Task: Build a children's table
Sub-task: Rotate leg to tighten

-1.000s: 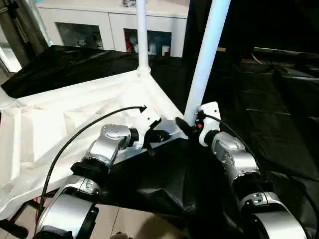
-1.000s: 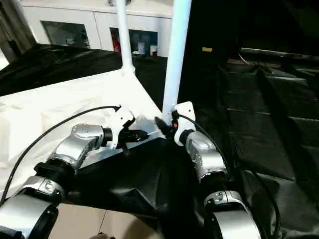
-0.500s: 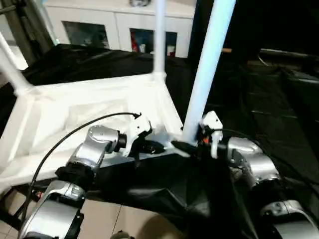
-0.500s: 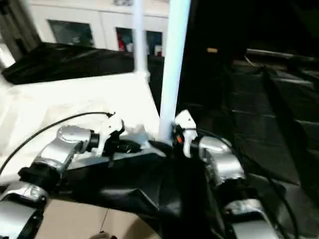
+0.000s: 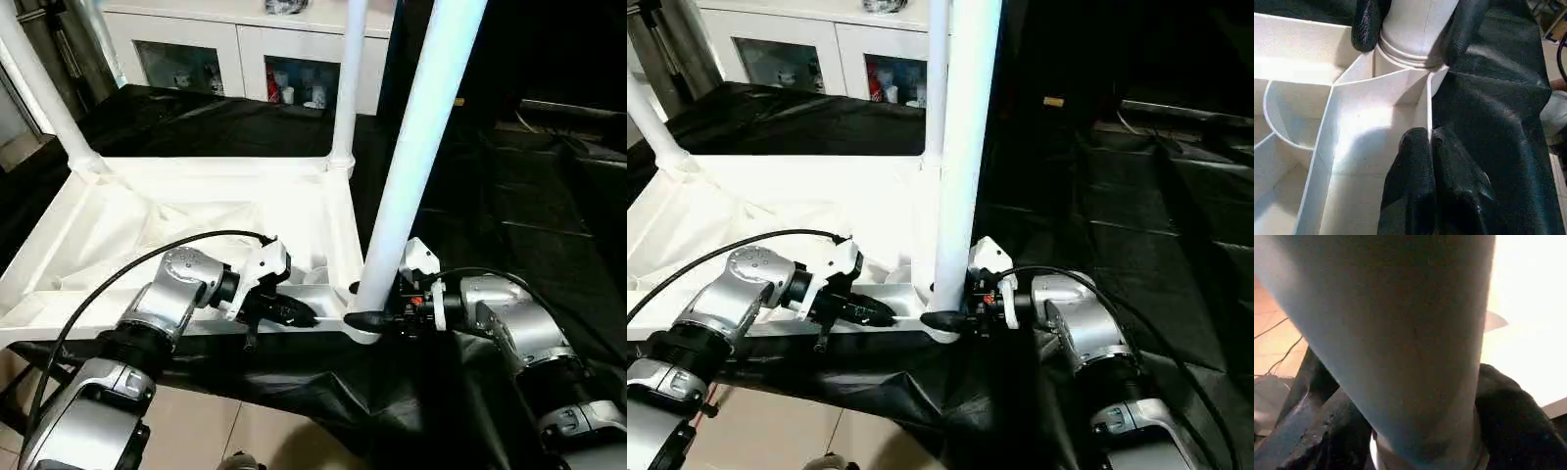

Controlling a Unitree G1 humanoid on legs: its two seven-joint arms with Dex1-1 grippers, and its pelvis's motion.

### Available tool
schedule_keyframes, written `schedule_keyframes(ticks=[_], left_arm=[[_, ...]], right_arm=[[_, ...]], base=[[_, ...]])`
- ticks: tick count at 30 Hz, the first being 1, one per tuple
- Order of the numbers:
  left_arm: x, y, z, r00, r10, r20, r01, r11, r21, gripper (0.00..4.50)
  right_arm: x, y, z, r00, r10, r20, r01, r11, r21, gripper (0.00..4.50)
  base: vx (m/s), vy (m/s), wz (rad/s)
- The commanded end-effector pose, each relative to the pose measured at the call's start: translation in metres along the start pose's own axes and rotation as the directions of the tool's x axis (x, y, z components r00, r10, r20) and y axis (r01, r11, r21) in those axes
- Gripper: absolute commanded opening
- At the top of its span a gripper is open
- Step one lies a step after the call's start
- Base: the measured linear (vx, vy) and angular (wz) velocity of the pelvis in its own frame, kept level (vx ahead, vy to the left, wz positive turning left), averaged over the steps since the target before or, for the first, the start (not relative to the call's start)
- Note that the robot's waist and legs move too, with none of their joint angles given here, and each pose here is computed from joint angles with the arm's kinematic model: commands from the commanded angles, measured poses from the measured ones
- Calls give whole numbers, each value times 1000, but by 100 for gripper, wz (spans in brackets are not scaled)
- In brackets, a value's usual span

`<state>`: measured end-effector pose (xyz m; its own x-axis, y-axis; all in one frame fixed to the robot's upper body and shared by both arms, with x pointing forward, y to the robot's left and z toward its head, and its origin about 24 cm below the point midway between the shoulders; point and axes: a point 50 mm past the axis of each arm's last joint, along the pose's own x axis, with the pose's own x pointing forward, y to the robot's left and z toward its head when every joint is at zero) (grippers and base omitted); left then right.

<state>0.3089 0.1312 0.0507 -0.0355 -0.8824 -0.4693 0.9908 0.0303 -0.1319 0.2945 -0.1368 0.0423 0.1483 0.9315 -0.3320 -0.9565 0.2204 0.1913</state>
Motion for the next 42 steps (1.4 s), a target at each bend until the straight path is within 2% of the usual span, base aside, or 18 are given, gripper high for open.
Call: schedule_keyframes(ticks=[1, 3, 5, 8, 9, 10, 11, 12, 14, 16, 18, 19, 22, 24, 27, 30, 35, 42], left_arm=[[11, 5, 26, 995, 44, 89, -52, 995, 86, 0], [12, 8, 27, 992, 76, 99, -83, 994, 72, 0], [16, 17, 33, 971, 192, 145, -199, 979, 33, 0], [18, 20, 35, 958, 237, 160, -243, 970, 17, 0], [20, 24, 37, 945, 282, 163, -287, 958, 6, 0], [26, 31, 42, 910, 382, 160, -384, 923, -17, 0], [26, 31, 42, 910, 382, 160, -384, 923, -17, 0], [30, 37, 47, 875, 455, 168, -454, 890, -43, 0], [33, 40, 51, 852, 492, 177, -489, 870, -66, 0], [37, 41, 54, 839, 511, 186, -509, 859, -59, 0], [40, 40, 56, 844, 501, 192, -505, 863, -28, 0], [40, 40, 57, 847, 495, 192, -502, 865, -16, 0], [43, 36, 55, 872, 449, 193, -465, 885, 39, 0], [42, 35, 53, 878, 439, 192, -458, 887, 64, 0], [41, 34, 50, 882, 431, 190, -451, 889, 78, 0], [39, 34, 45, 880, 439, 182, -459, 884, 86, 0], [36, 33, 42, 884, 426, 192, -450, 887, 103, 0], [36, 29, 38, 896, 389, 214, -418, 902, 109, 0]], right_arm=[[28, 13, -9, 996, 85, -25, -85, 996, 31, 266], [30, 11, -9, 999, 51, -8, -50, 998, 39, 259], [38, -2, -8, 987, -154, 47, 149, 985, 92, 255], [41, -6, -8, 975, -215, 58, 207, 971, 118, 251], [45, -11, -9, 954, -294, 58, 283, 947, 149, 251], [53, -20, -9, 891, -451, 51, 431, 875, 220, 250], [53, -20, -9, 891, -451, 51, 431, 875, 220, 250], [61, -24, -9, 834, -550, 38, 522, 809, 269, 250], [67, -25, -8, 809, -587, 36, 554, 781, 288, 250], [75, -23, -4, 811, -582, 58, 551, 794, 257, 250], [83, -17, 1, 840, -536, 85, 513, 836, 195, 250], [85, -16, 2, 847, -523, 91, 502, 845, 185, 306], [86, -16, 5, 849, -516, 116, 486, 847, 215, 319], [82, -18, 6, 836, -536, 116, 515, 840, 169, 357], [73, -20, 7, 824, -553, 125, 541, 833, 120, 357], [48, -20, 6, 816, -557, 155, 554, 830, 68, 357], [6, -6, 3, 821, -530, 211, 532, 845, 52, 357], [-8, 13, 4, 841, -483, 242, 487, 872, 49, 357]], base=[[0, 0, 0], [0, 0, 0], [0, 0, 0], [0, 0, 0], [0, 0, 0], [0, 0, 0], [0, 0, 0], [0, 0, 0], [0, 0, 0], [0, 0, 0], [0, 0, 0], [0, 0, 0], [0, 0, 0], [0, 0, 0], [0, 0, 0], [0, 0, 0], [0, 0, 0], [0, 0, 0]])
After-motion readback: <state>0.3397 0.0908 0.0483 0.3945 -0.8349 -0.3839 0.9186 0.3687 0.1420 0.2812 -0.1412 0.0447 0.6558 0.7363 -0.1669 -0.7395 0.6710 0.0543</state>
